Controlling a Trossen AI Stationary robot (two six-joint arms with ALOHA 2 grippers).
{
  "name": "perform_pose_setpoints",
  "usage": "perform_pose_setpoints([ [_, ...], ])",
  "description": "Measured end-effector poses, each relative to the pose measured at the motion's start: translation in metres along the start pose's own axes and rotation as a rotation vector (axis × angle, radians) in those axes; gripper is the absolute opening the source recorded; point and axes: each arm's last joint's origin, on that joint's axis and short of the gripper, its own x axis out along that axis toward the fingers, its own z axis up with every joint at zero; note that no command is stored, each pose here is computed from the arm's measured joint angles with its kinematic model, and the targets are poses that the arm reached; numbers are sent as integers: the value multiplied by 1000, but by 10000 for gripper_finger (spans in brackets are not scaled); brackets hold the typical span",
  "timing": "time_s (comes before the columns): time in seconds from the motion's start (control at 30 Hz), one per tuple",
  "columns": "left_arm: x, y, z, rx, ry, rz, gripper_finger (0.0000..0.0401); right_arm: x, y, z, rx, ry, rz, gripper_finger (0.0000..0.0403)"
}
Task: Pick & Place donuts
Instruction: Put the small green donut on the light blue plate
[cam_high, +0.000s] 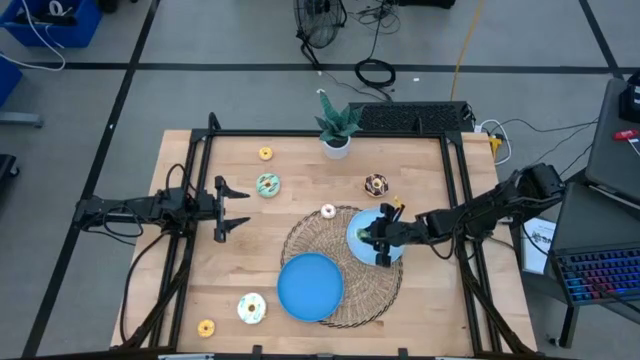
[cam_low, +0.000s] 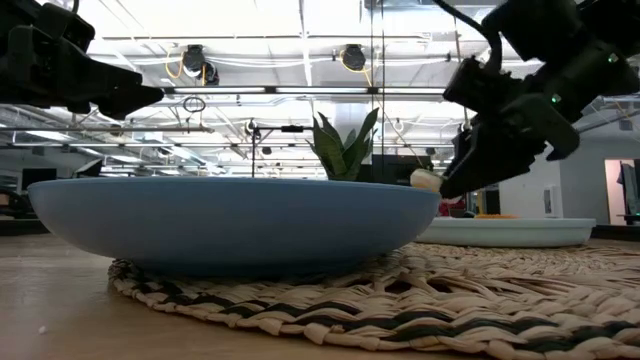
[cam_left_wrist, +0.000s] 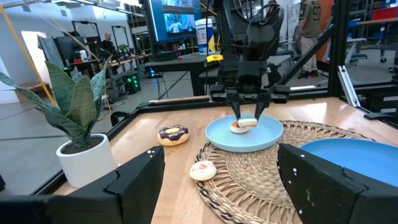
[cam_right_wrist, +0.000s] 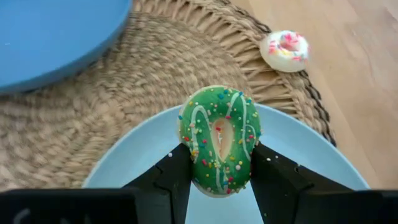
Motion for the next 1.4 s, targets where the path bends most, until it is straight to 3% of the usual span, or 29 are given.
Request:
perform_pose_setpoints([
  [0.33, 0, 0, 0, 0, 0, 0, 306, 2, 0, 0, -6, -43, 6, 146],
  [0.7, 0, 0, 0, 0, 0, 0, 306, 27, -5, -5, 18, -54, -28, 168],
  [1.1, 0, 0, 0, 0, 0, 0, 306, 27, -9, -12, 33, 27, -46, 179],
  [1.4, 0, 0, 0, 0, 0, 0, 306, 29, -13, -12, 101, 45, -14, 228],
])
